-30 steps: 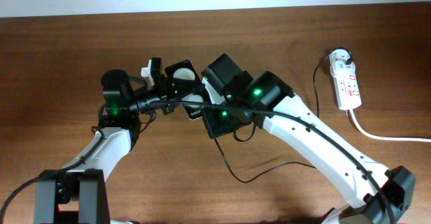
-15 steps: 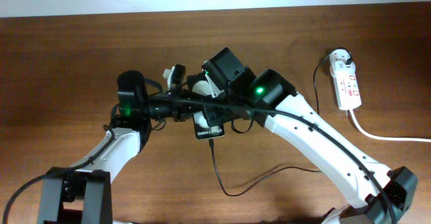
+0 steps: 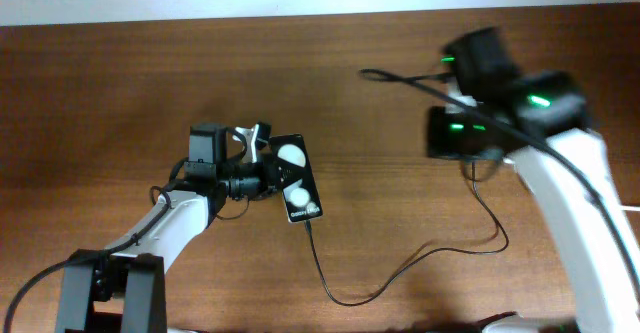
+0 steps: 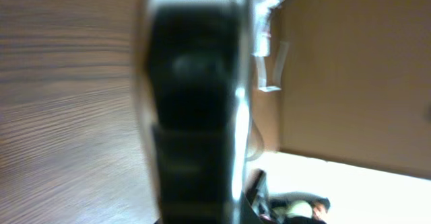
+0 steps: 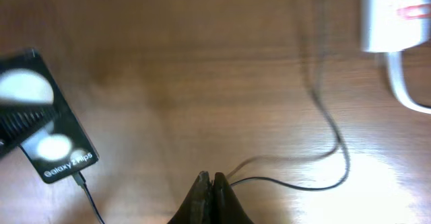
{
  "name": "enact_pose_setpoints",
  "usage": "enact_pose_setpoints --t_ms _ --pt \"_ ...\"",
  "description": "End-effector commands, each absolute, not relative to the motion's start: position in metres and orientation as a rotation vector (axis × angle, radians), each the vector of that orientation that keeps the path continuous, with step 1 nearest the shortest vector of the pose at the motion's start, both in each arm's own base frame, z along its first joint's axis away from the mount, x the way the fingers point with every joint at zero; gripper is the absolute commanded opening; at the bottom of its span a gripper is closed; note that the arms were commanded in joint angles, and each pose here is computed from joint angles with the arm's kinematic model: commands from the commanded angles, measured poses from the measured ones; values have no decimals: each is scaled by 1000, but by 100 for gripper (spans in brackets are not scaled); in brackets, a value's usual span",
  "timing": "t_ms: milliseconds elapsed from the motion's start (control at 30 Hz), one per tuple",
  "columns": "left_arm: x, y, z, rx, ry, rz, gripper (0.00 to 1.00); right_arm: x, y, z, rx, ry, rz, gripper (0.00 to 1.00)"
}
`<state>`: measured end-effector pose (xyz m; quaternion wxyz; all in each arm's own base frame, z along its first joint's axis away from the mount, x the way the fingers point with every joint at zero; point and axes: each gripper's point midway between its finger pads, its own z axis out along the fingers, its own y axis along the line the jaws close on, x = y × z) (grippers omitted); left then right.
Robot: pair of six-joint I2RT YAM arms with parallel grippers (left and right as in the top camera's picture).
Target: Plug charger to phone and switch on socket
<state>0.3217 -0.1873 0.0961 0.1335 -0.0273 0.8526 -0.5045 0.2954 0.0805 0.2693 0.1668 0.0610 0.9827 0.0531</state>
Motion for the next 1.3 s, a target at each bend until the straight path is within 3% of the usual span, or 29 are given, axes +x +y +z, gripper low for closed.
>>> enact_pose_setpoints --t_ms 0,133,267,433,500,600,700,833,967,1267 --pt "338 -182 99 -55 2422 -1357 0 277 45 321 305 2598 185 4" --pt "366 -199 153 11 2314 -1414 0 237 3 369 420 2365 105 4" --pt "401 -228 209 84 2278 -1147 0 206 -16 393 455 2229 29 4" --pt "410 -232 278 171 2274 -724 0 202 -16 396 458 2214 36 4" --pt "411 -230 316 206 2225 -702 0 202 -16 395 457 2214 37 5" --pt "424 -228 330 204 2243 -634 0 201 -16 395 457 2220 39 4" --pt "439 -245 297 233 2348 -676 0 200 -16 391 458 2232 35 5" --pt "417 -304 196 500 2583 -1095 0 203 -16 373 461 2299 13 5" --pt "421 -308 115 460 2760 -1116 0 206 -16 351 466 2374 -14 5" --pt "444 -268 67 317 2863 -872 1 231 -13 300 476 2581 -88 5"
